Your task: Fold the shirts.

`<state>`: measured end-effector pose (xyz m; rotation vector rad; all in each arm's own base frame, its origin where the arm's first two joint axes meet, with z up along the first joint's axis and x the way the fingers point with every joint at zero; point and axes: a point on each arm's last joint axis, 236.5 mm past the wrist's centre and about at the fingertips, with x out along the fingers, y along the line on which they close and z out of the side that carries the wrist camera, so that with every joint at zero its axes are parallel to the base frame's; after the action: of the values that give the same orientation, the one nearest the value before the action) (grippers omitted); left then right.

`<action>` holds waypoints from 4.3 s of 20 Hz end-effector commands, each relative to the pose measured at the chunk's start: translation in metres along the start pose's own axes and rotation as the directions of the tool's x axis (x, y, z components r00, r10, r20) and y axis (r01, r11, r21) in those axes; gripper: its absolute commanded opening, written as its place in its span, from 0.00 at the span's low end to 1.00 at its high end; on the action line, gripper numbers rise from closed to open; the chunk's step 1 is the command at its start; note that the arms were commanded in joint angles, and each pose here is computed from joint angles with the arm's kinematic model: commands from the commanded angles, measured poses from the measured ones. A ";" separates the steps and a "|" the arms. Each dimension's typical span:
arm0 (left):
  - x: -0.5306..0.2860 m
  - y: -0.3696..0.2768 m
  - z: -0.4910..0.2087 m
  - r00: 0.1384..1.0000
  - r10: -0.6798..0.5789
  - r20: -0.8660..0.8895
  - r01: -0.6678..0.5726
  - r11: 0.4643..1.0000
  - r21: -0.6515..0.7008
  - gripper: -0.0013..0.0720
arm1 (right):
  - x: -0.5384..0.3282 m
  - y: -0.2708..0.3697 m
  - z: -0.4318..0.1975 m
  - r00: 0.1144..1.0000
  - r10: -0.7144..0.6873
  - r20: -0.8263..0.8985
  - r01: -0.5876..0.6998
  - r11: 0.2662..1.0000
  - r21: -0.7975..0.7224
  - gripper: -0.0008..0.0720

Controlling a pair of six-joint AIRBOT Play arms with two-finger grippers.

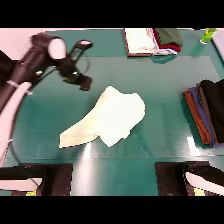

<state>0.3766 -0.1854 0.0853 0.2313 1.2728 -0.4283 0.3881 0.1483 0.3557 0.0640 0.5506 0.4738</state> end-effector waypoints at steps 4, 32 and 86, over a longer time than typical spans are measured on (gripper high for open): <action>0.030 0.054 -0.155 0.978 0.082 -0.191 -0.117 0.977 -0.178 0.84 | 0.000 0.000 0.001 1.000 0.000 0.002 0.000 1.000 0.000 0.04; 0.022 0.078 -0.108 0.982 0.188 0.007 -0.185 0.972 -0.142 0.06 | 0.092 -0.036 -0.147 0.943 -0.004 -0.334 0.048 0.991 0.124 0.04; -0.407 0.022 -0.015 0.473 0.160 0.867 -0.087 0.987 -0.135 0.05 | -0.121 0.008 0.037 0.960 -0.114 0.257 0.167 0.967 -0.195 0.03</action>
<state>0.2758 -0.0845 0.4753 -0.0033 0.1884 -0.2950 0.3250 0.1100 0.4423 -0.1476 0.2625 0.3942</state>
